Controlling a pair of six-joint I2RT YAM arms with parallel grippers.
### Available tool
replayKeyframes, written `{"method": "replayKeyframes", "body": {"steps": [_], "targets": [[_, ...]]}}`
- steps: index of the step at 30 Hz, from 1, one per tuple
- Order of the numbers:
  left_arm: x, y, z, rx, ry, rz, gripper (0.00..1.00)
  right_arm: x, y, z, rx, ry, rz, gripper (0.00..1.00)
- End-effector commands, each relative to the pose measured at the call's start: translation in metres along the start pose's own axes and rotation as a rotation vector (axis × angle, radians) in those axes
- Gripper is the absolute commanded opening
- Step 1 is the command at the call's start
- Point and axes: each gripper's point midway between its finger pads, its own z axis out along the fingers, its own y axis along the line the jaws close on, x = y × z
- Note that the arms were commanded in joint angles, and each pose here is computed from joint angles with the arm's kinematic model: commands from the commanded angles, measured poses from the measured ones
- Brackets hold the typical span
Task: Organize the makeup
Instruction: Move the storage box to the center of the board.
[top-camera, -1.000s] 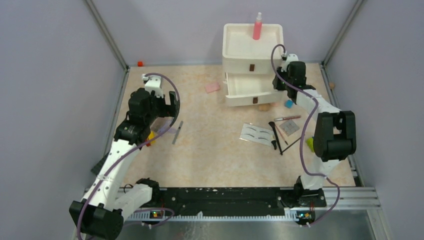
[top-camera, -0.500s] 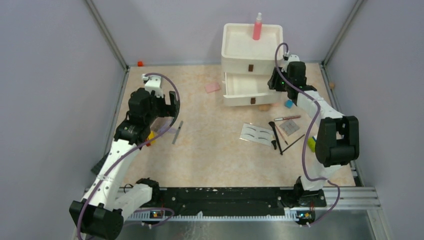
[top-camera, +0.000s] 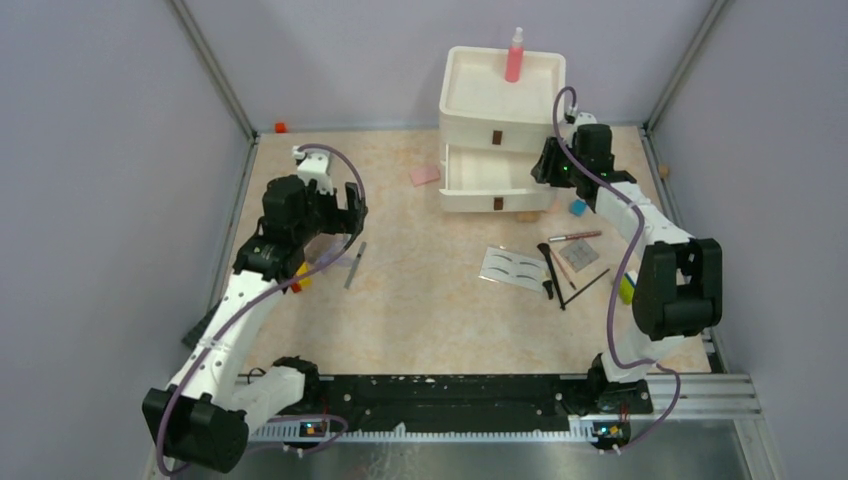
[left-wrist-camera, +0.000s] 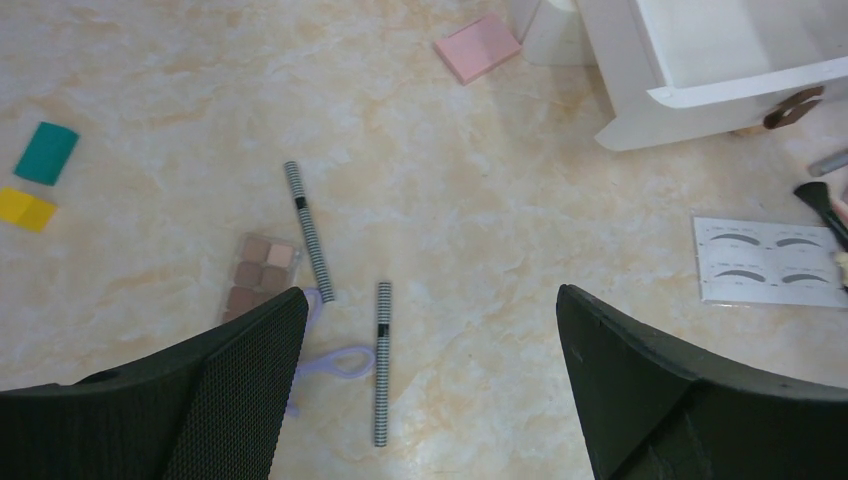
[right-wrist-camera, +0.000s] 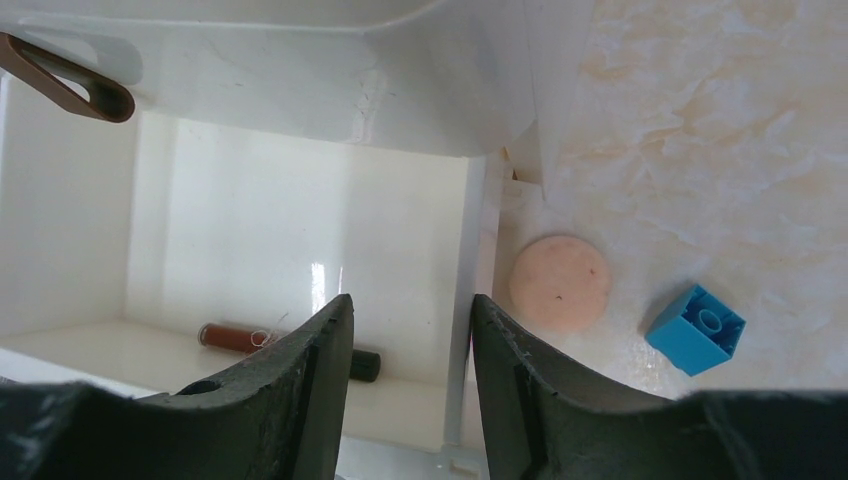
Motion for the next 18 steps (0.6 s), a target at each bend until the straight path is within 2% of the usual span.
{"method": "replayKeyframes", "body": {"steps": [1, 7, 11, 18], "targets": [[-0.031, -0.033, 0.011, 0.167, -0.072, -0.081, 0.99, -0.031, 0.014, -0.017, -0.004, -0.085, -0.025, 0.46], [-0.064, -0.087, 0.053, 0.304, -0.117, -0.132, 0.99, -0.033, 0.006, -0.015, 0.039, -0.095, -0.033, 0.47], [-0.105, -0.114, 0.087, 0.342, -0.203, -0.126, 0.99, -0.031, 0.005, -0.012, 0.045, -0.088, -0.032, 0.46], [-0.163, -0.125, 0.171, 0.255, -0.265, -0.109, 0.99, -0.030, 0.004, -0.013, 0.045, -0.099, -0.010, 0.46]]}}
